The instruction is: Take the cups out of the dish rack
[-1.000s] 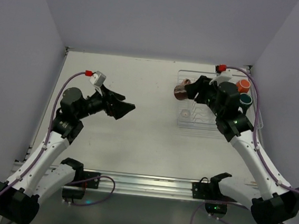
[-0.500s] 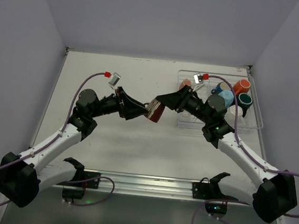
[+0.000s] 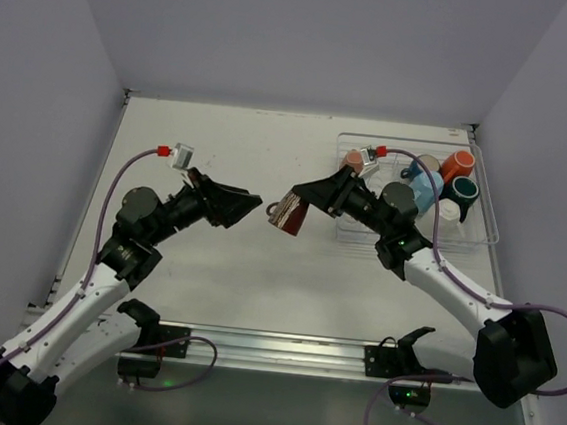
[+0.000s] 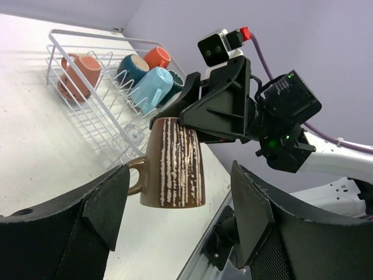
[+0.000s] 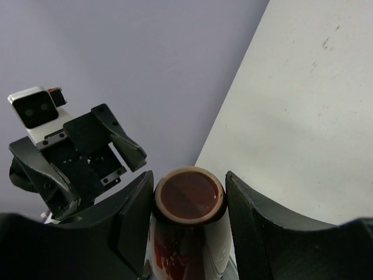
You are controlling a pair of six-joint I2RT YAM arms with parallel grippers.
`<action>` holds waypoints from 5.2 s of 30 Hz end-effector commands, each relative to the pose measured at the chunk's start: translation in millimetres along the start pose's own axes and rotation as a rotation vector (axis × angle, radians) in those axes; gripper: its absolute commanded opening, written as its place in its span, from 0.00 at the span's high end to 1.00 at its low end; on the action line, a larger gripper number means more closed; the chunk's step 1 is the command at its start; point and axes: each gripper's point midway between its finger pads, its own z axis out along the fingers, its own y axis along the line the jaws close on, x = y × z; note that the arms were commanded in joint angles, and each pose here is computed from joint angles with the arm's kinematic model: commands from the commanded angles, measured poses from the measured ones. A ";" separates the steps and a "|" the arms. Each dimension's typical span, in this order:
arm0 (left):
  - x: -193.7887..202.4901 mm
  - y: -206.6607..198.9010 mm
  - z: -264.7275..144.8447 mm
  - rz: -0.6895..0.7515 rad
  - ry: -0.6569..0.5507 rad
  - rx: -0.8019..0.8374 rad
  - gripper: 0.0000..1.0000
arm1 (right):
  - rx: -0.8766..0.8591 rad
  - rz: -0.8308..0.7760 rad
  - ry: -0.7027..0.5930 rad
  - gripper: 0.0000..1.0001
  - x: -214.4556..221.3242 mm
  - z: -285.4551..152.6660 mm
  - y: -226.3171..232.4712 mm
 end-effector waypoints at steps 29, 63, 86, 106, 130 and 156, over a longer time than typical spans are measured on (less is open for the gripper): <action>50.2 -4.2 39.1 -0.237 -0.033 0.084 0.42 | 0.011 0.078 -0.162 0.79 -11.9 16.7 -16.5; -13.9 267.8 -32.1 0.135 0.743 -1.070 0.98 | 0.348 -0.341 0.051 0.03 32.2 -53.2 -54.5; -0.1 307.3 -38.4 0.143 0.833 -1.171 0.44 | 0.385 -0.372 0.040 0.02 24.3 -51.9 -58.6; -80.8 100.2 33.4 0.275 0.184 -0.342 0.14 | 0.915 -0.516 -0.172 0.26 -119.0 -64.2 -127.3; 7.1 55.4 -19.3 0.464 0.256 -0.264 0.00 | 1.301 -0.564 -0.071 0.38 -181.7 -14.9 -253.0; 9.6 50.5 -5.6 0.406 0.245 -0.222 0.00 | 1.173 -0.635 -0.219 0.78 -224.1 -11.6 -191.0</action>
